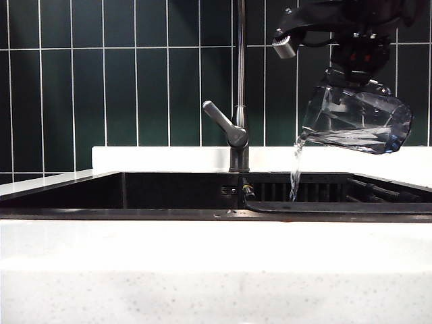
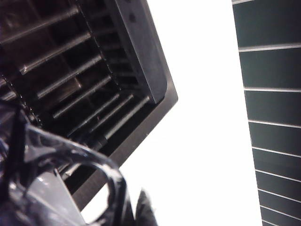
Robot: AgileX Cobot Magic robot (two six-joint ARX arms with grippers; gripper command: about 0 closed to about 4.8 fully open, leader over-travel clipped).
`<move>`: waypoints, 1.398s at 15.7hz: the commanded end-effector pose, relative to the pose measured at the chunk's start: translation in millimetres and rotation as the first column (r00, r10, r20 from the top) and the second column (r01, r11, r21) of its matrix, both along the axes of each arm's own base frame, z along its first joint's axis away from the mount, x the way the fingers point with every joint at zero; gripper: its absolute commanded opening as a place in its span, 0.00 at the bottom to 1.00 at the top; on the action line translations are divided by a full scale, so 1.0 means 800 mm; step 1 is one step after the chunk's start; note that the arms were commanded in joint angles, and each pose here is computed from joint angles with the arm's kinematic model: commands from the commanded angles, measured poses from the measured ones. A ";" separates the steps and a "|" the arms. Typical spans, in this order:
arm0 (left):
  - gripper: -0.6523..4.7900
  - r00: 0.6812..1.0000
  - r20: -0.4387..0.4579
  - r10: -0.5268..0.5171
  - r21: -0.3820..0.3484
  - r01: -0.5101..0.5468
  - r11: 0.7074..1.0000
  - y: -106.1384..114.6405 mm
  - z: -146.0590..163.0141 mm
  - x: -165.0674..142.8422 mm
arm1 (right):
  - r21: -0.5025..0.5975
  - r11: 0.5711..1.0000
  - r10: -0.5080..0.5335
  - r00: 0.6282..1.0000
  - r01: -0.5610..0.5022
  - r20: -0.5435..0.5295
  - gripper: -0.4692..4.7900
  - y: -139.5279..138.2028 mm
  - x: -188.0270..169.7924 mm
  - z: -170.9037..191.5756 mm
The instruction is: Pick up the mug next to the sink, go to the faucet to get some water, pour the water into the sink, and finally put the mug back to its place.
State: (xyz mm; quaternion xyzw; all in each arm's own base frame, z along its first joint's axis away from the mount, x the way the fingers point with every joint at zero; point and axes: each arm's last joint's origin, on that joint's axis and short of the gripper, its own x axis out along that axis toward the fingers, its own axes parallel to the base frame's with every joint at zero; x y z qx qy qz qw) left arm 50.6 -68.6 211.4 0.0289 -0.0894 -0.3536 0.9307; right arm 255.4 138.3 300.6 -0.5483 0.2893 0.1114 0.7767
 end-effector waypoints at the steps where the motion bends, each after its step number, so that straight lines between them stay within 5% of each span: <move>1: 0.11 1.000 0.003 -0.023 0.000 0.023 1.000 -0.002 -0.002 -0.001 | 0.039 0.999 0.016 0.998 -0.018 0.055 0.08 0.007 0.002 0.008; 7: 0.11 0.998 0.000 -0.064 0.012 0.064 0.998 -0.003 -0.005 -0.002 | -0.090 0.994 0.058 0.998 -0.054 0.034 0.08 0.023 0.003 -0.004; 15: 0.11 0.997 -0.005 -0.073 0.009 0.073 0.997 -0.004 -0.005 -0.002 | -0.358 0.933 0.078 0.993 -0.043 0.084 0.08 0.051 -0.020 0.000; 22: 0.11 0.997 -0.028 -0.074 0.013 0.075 0.997 -0.005 -0.011 -0.001 | -0.395 0.919 0.046 0.993 0.002 0.113 0.08 0.054 -0.024 0.002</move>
